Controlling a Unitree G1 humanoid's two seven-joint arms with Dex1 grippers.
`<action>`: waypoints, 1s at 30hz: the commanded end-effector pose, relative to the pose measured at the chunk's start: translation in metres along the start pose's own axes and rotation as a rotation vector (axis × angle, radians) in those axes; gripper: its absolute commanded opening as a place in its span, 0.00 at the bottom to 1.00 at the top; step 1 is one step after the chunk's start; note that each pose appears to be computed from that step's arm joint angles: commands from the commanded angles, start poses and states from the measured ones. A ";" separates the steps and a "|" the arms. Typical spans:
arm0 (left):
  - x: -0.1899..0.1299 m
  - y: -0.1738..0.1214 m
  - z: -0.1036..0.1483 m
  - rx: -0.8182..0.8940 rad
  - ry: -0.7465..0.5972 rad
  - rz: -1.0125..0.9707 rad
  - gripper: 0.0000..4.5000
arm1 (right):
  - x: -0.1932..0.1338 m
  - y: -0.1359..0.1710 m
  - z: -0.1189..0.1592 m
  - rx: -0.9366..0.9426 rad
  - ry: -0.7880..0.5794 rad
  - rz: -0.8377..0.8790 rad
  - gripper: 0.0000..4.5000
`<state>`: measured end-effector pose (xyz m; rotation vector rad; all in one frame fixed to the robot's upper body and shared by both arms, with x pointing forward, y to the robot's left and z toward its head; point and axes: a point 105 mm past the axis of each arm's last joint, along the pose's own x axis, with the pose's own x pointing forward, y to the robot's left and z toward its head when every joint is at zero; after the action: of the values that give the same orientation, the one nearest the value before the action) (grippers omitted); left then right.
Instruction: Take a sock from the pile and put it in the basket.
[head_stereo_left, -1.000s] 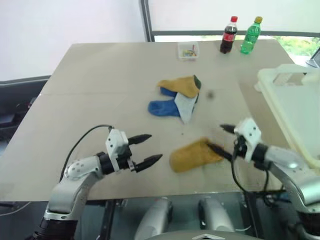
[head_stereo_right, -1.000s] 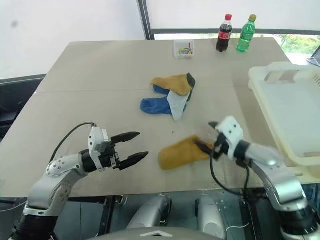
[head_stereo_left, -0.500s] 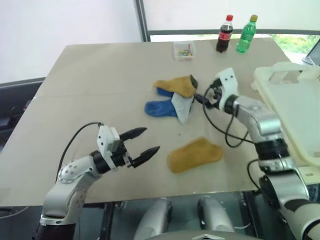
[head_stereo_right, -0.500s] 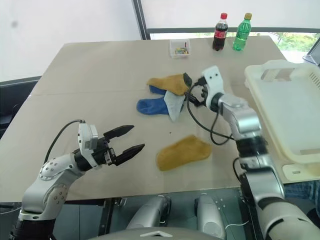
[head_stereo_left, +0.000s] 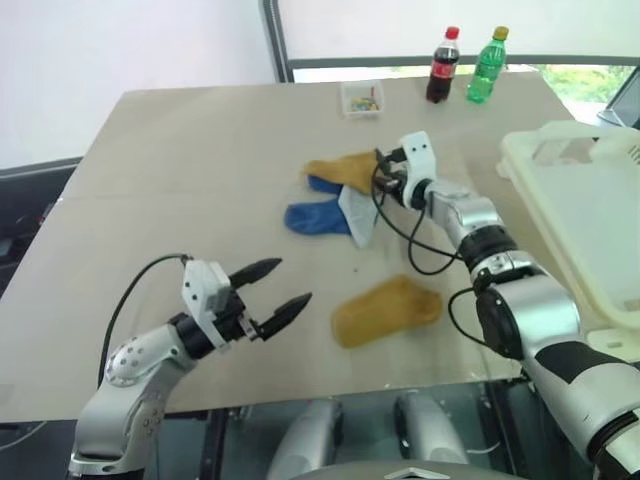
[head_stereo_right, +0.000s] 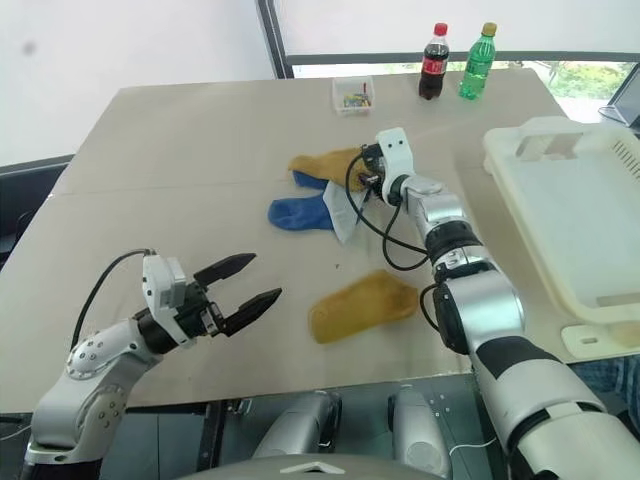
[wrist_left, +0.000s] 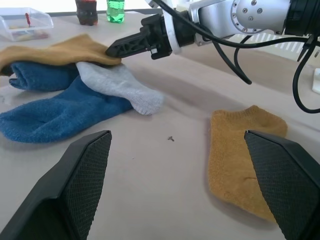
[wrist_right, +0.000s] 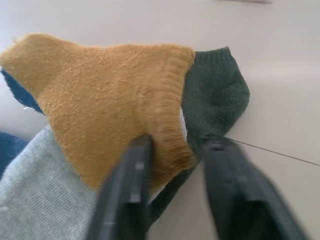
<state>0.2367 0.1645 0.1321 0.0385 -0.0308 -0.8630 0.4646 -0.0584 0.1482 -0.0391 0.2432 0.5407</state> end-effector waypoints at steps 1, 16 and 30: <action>-0.004 -0.001 0.013 0.049 -0.040 0.015 1.00 | 0.002 0.010 0.028 -0.030 -0.080 0.038 0.01; -0.003 0.003 0.013 0.046 -0.038 0.005 1.00 | -0.010 0.031 0.039 0.059 -0.097 0.262 0.01; 0.002 0.005 0.008 0.019 -0.021 -0.034 1.00 | -0.097 0.081 0.002 0.067 0.082 0.589 0.01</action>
<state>0.2423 0.1669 0.1342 0.0415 -0.0384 -0.8811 0.3590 -0.0434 0.1626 0.0981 0.3819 1.0446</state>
